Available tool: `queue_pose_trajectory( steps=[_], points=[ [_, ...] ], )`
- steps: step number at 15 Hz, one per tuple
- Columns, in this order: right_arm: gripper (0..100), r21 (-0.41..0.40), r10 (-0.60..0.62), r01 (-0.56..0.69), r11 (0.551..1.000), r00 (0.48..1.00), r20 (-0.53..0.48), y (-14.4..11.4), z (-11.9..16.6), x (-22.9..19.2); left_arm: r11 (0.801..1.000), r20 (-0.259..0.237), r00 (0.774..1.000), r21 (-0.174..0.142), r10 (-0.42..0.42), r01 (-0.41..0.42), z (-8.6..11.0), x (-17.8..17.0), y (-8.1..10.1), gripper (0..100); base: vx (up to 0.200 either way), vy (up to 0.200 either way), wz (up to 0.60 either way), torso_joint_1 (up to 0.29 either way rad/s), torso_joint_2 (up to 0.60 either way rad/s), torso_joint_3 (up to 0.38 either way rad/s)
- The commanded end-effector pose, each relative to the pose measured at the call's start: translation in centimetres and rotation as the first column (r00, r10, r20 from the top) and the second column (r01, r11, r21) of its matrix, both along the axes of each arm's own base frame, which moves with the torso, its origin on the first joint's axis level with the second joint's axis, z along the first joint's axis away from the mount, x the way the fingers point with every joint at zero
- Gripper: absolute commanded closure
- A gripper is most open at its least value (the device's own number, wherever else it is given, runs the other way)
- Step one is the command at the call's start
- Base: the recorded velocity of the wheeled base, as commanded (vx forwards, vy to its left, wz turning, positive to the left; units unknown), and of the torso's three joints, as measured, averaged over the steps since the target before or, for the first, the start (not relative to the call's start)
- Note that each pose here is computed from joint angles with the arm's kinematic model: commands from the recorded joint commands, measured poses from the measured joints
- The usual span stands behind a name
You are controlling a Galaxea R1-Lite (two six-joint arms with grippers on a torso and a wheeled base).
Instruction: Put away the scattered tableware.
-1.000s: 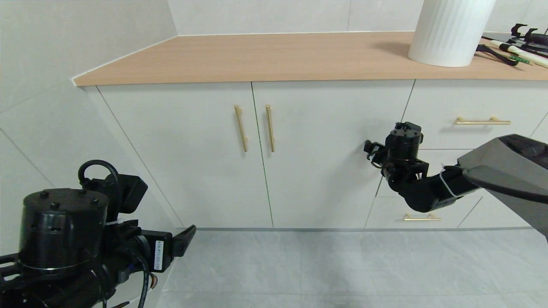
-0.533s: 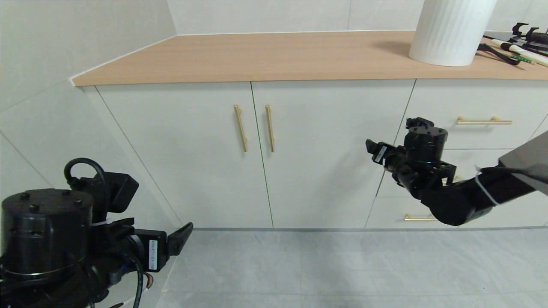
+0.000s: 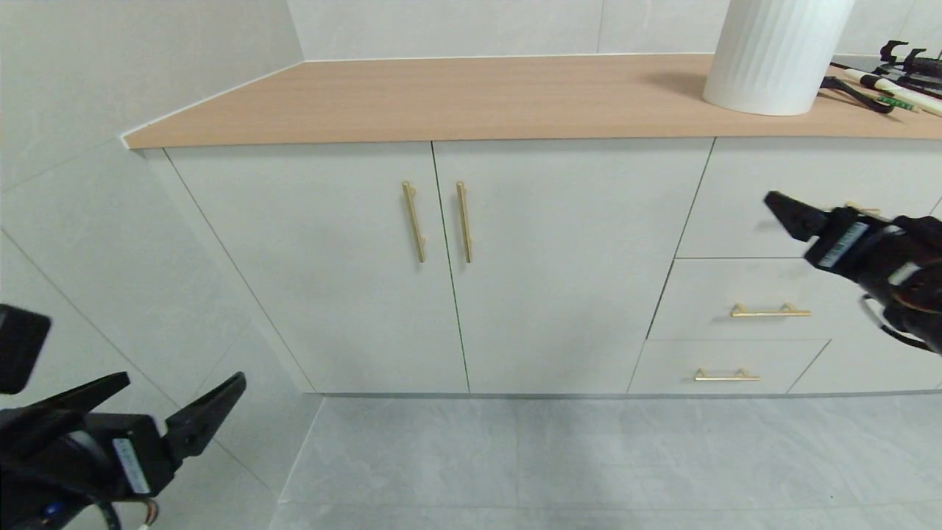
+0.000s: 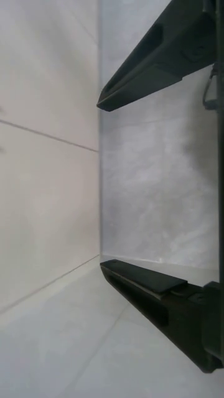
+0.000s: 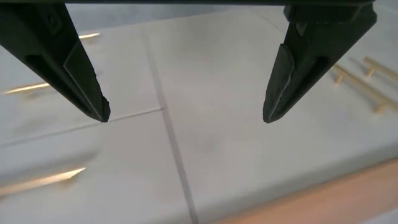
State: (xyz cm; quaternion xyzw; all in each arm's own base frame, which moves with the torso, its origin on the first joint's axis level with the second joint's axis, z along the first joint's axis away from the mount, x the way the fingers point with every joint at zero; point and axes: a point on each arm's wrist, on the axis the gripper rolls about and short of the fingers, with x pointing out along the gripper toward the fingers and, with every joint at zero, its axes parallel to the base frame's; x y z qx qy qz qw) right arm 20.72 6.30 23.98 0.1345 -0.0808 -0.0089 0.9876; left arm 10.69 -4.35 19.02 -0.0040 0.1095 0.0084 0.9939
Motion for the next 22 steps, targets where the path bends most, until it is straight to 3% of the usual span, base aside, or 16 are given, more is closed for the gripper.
queue_pose_trajectory(
  steps=[1, 5, 8, 9, 11, 12, 13, 14, 15, 16, 17, 18, 20, 22],
  points=[
    [0, -0.184, -0.042, 0.076, 0.98, 0.983, 0.178, -4.7, -1.8, -13.4, 1.0, 0.108, 0.994, -0.019, 0.02, -0.019, -1.3, -6.2, 3.3, 0, 0.0, 0.0, 0.0, 0.0, 0.0, 0.0],
    [0, -0.244, -0.107, 0.153, 0.958, 0.975, 0.193, -7.4, -5.6, -21.7, 0.993, 0.131, 0.985, 0.016, 0.11, -0.113, -3.5, -11.2, 5.6, 0, 0.0, 0.0, 0.0, 0.0, 0.0, 0.0],
    [0, -0.266, -0.262, 0.286, 0.921, 0.957, 0.122, -7.8, -8.9, -24.0, 0.975, 0.228, 0.953, 0.046, 0.2, -0.216, -4.7, -13.8, 6.0, 0, 0.0, 0.0, 0.0, 0.0, 0.0, 0.0],
    [0, -0.247, -0.331, 0.354, 0.902, 0.934, 0.133, -7.8, -9.1, -23.9, 0.966, 0.252, 0.94, 0.057, 0.23, -0.252, -5.1, -14.5, 5.9, 0, 0.0, 0.0, 0.0, 0.0, 0.0, 0.0],
    [0, -0.27, -0.426, 0.444, 0.855, 0.896, 0.124, -7.5, -10.0, -23.9, 0.925, 0.256, 0.899, 0.045, 0.355, -0.378, -5.7, -14.8, 5.4, 0, 0.0, 0.0, 0.0, 0.0, 0.0, 0.0],
    [0, -0.293, -0.477, 0.5, 0.815, 0.866, 0.15, -7.2, -11.0, -24.5, 0.914, 0.294, 0.882, 0.054, 0.369, -0.401, -6.6, -15.5, 5.2, 0, 0.0, 0.0, 0.0, 0.0, 0.0, 0.0],
    [0, -0.345, -0.473, 0.489, 0.801, 0.87, 0.135, -7.3, -12.2, -24.2, 0.906, 0.259, 0.885, 0.074, 0.386, -0.417, -7.8, -14.9, 5.2, 0, 0.0, 0.0, 0.0, 0.0, 0.0, 0.0],
    [0, -0.352, -0.477, 0.489, 0.798, 0.87, 0.128, -7.3, -12.8, -23.9, 0.898, 0.254, 0.878, 0.07, 0.405, -0.434, -8.1, -14.7, 5.3, 0, 0.0, 0.0, 0.0, 0.0, 0.0, 0.0],
    [0, -0.345, -0.466, 0.473, 0.811, 0.878, 0.11, -7.3, -13.4, -23.7, 0.903, 0.231, 0.889, 0.078, 0.396, -0.423, -9.4, -14.1, 5.3, 0, 0.0, 0.0, 0.0, 0.0, 0.0, 0.0],
    [0, -0.354, -0.418, 0.4, 0.846, 0.908, 0.026, -7.2, -14.4, -23.4, 0.919, 0.2, 0.912, 0.1, 0.357, -0.382, -10.4, -13.7, 5.2, 0, 0.0, 0.0, 0.0, 0.0, 0.0, 0.0],
    [0, -0.374, -0.365, 0.319, 0.871, 0.929, -0.057, -7.0, -15.3, -23.2, 0.934, 0.198, 0.927, 0.1, 0.319, -0.343, -10.8, -13.5, 5.1, 0, 0.0, 0.0, 0.0, 0.0, 0.0, 0.0],
    [0, -0.379, -0.334, 0.271, 0.885, 0.936, -0.111, -7.0, -15.9, -23.1, 0.946, 0.211, 0.934, 0.094, 0.287, -0.311, -10.7, -13.5, 5.0, 0, 0.0, 0.0, 0.0, 0.0, 0.0, 0.0],
    [0, -0.324, -0.212, 0.166, 0.931, 0.971, -0.112, -6.7, -15.9, -23.0, 0.978, 0.239, 0.956, 0.077, 0.173, -0.196, -10.9, -13.2, 4.8, 0, 0.0, 0.0, 0.0, 0.0, 0.0, 0.0],
    [0, -0.27, -0.095, 0.057, 0.961, 0.987, -0.129, -6.5, -16.1, -23.0, 0.998, 0.242, 0.969, 0.036, 0.045, -0.056, -11.1, -13.0, 4.5, 0, 0.0, 0.0, 0.0, 0.0, 0.0, 0.0]
  ],
)
